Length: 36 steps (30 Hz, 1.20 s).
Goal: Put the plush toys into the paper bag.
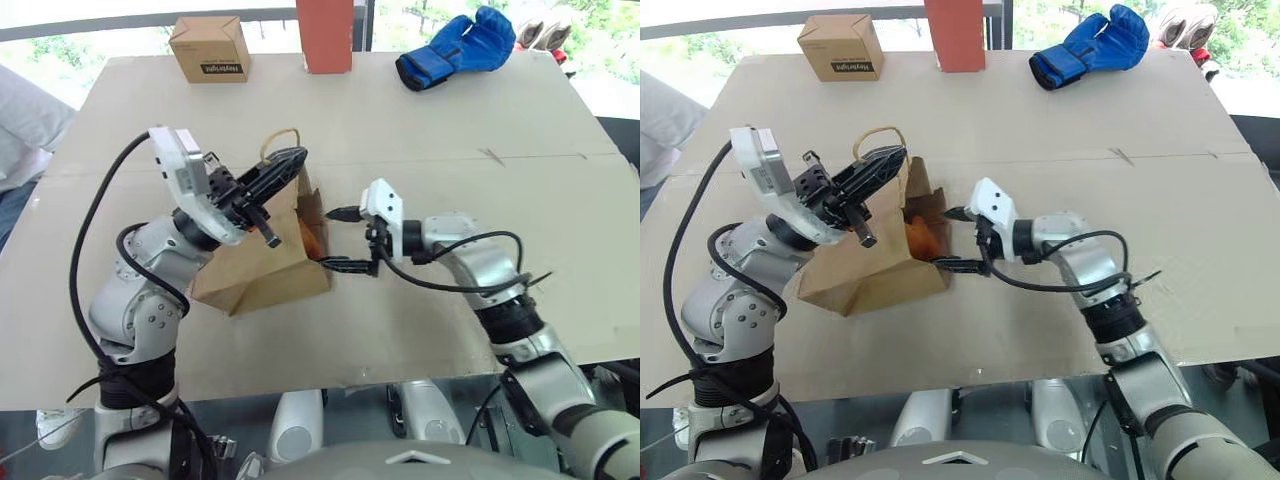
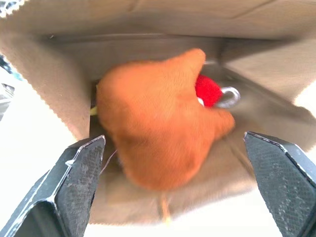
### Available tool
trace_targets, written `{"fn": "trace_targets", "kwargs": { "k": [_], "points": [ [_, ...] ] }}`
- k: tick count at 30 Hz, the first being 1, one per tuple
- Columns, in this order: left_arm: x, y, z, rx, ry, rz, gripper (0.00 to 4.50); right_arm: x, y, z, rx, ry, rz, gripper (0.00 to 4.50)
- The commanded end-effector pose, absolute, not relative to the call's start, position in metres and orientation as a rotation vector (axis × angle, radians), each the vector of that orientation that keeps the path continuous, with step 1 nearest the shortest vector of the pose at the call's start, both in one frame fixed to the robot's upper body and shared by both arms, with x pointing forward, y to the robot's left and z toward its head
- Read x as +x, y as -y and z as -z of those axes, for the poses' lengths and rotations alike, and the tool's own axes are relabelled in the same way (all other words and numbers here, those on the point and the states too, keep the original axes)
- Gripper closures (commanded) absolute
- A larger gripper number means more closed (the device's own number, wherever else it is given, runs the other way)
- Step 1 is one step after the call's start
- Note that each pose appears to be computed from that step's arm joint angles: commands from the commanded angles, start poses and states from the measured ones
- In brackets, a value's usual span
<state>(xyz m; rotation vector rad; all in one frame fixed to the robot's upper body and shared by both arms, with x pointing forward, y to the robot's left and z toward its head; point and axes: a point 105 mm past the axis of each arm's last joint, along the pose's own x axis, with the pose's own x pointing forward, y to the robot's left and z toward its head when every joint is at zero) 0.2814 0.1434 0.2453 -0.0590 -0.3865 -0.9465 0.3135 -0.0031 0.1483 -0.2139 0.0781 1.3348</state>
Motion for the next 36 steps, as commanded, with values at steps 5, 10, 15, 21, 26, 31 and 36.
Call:
{"fn": "trace_targets", "kwargs": {
  "k": [5, 10, 15, 21, 26, 31, 36],
  "points": [
    [0.268, -0.151, -0.266, -0.044, 0.473, 0.960, 4.50, 0.327, 0.051, -0.156, -0.078, -0.242, -1.079, 0.12],
    [0.261, -0.156, -0.271, -0.038, 0.488, 0.954, 4.50, 0.327, 0.068, -0.134, 0.124, -0.435, -0.960, 0.12],
    [0.256, -0.157, -0.273, -0.038, 0.502, 0.937, 4.50, 0.327, 0.052, -0.120, 0.333, -0.540, -0.941, 0.12],
    [0.248, -0.158, -0.273, -0.030, 0.498, 0.913, 4.50, 0.346, 0.015, -0.139, 0.530, -0.480, -1.015, 1.20],
    [0.245, -0.158, -0.274, -0.028, 0.500, 0.894, 4.50, 0.350, 0.004, -0.158, 0.564, -0.373, -1.094, 3.79],
    [0.242, -0.161, -0.273, -0.031, 0.509, 0.859, 4.50, 0.348, 0.008, -0.185, 0.619, -0.262, -1.159, 4.41],
    [0.243, -0.163, -0.276, -0.054, 0.536, 0.834, 4.50, 0.348, 0.017, -0.225, 0.636, -0.136, -1.207, 4.41]
  ]
}}
